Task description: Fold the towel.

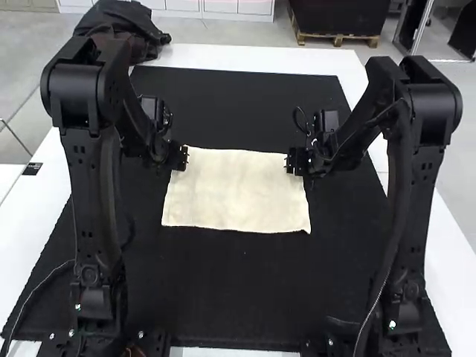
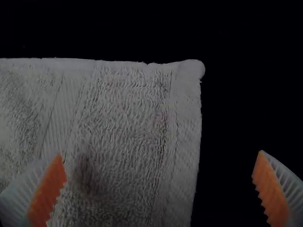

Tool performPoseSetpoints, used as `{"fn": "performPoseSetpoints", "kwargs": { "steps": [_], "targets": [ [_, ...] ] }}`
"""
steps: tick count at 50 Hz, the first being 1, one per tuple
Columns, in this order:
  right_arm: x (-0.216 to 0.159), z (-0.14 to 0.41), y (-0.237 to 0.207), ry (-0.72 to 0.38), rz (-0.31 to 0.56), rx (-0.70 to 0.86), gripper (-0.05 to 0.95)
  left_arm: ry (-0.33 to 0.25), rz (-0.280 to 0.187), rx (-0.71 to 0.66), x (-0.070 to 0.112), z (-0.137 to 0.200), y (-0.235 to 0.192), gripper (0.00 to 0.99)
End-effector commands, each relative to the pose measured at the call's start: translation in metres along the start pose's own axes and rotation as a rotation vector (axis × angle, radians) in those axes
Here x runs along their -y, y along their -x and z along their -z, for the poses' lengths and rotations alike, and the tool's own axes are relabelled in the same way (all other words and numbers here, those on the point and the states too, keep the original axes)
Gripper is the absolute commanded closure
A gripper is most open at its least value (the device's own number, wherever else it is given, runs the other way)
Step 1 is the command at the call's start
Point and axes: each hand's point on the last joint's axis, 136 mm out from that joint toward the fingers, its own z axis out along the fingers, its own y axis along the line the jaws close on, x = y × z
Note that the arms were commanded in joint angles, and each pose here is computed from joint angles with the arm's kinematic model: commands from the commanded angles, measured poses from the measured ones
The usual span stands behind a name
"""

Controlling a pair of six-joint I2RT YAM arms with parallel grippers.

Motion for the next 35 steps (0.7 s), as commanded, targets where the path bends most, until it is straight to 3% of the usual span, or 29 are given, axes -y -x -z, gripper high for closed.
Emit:
{"fn": "performPoseSetpoints", "kwargs": {
  "steps": [1,16,19,21,23,25,26,35],
  "targets": [
    [-0.014,-0.007,0.002,0.035,0.008,0.001,-0.01,-0.012,0.005,0.019,0.004,-0.006,0.01,0.038],
    [-0.014,-0.017,-0.024,0.033,0.027,-0.071,-0.01,-0.013,0.007,-0.011,0.004,-0.01,0.0,0.044],
    [-0.014,-0.018,-0.028,0.035,0.033,-0.085,0.0,-0.014,0.003,-0.022,0.004,-0.012,-0.005,0.115],
    [-0.015,-0.018,-0.029,0.051,0.031,-0.093,0.19,-0.016,-0.008,-0.032,0.005,-0.013,-0.009,0.272],
    [-0.017,-0.018,-0.03,0.062,0.044,-0.097,0.58,-0.018,-0.016,-0.057,0.006,-0.015,-0.017,0.549],
    [-0.023,-0.017,-0.033,0.098,0.051,-0.102,0.94,-0.02,-0.027,-0.077,0.006,-0.019,-0.026,0.943],
    [-0.024,-0.017,-0.032,0.11,0.048,-0.101,0.92,-0.02,-0.03,-0.081,0.006,-0.02,-0.027,0.985],
    [-0.015,-0.014,-0.033,0.098,0.029,-0.109,0.92,-0.018,-0.037,-0.073,0.003,-0.022,-0.03,0.972]
  ]
}}
